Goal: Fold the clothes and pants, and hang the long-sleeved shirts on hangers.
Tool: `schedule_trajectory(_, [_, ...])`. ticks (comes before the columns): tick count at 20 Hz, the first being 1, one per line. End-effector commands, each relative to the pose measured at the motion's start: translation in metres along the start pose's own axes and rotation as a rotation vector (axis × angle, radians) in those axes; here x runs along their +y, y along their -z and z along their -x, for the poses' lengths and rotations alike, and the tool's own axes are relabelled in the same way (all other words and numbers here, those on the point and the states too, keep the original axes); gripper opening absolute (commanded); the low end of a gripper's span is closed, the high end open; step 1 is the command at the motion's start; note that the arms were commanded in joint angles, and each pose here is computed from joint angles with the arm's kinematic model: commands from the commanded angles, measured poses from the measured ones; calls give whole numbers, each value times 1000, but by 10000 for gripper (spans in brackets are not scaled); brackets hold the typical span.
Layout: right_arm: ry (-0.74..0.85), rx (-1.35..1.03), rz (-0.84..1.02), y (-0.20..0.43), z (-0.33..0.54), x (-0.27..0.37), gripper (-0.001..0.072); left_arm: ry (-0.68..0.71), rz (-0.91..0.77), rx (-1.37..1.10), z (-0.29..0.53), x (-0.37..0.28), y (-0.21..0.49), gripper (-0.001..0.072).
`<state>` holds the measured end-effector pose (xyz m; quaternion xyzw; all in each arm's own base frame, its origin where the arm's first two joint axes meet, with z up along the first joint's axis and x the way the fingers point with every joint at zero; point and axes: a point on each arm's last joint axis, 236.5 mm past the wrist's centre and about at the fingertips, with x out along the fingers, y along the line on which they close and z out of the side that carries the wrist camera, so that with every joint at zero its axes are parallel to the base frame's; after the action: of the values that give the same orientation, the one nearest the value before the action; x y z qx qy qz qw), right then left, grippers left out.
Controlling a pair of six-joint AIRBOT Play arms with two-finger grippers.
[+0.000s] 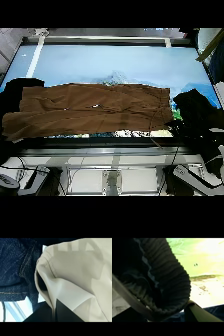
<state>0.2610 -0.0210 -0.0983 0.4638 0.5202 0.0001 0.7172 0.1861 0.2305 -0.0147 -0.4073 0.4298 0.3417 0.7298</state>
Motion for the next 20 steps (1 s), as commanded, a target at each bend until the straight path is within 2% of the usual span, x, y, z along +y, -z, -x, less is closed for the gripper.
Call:
schedule_trajectory(1, [7,-32,2,-11,-2,-2,399,0,-12,4,0,0,1,16])
schedule_trajectory(2, [-1,-26,11,-11,0,1,293,0,-12,6,0,0,2,16])
schedule_trajectory(4, [-57,38,80,-2,6,19,17,1,-16,-3,3,-1,0,16])
schedule_trajectory(8, [-126,296,224,43,43,50,22,15,-165,-27,40,-17,-15,14])
schedule_trajectory(12, [-48,413,229,76,87,61,22,69,-260,-161,89,-62,-52,13])
schedule_trajectory(14, [-22,374,224,74,100,71,21,105,-333,-217,105,-95,-64,13])
schedule_trajectory(17, [31,267,185,43,107,76,20,177,-310,-337,115,-140,-94,12])
schedule_trajectory(20, [53,124,110,-7,106,80,20,231,-353,-297,91,-185,-108,12])
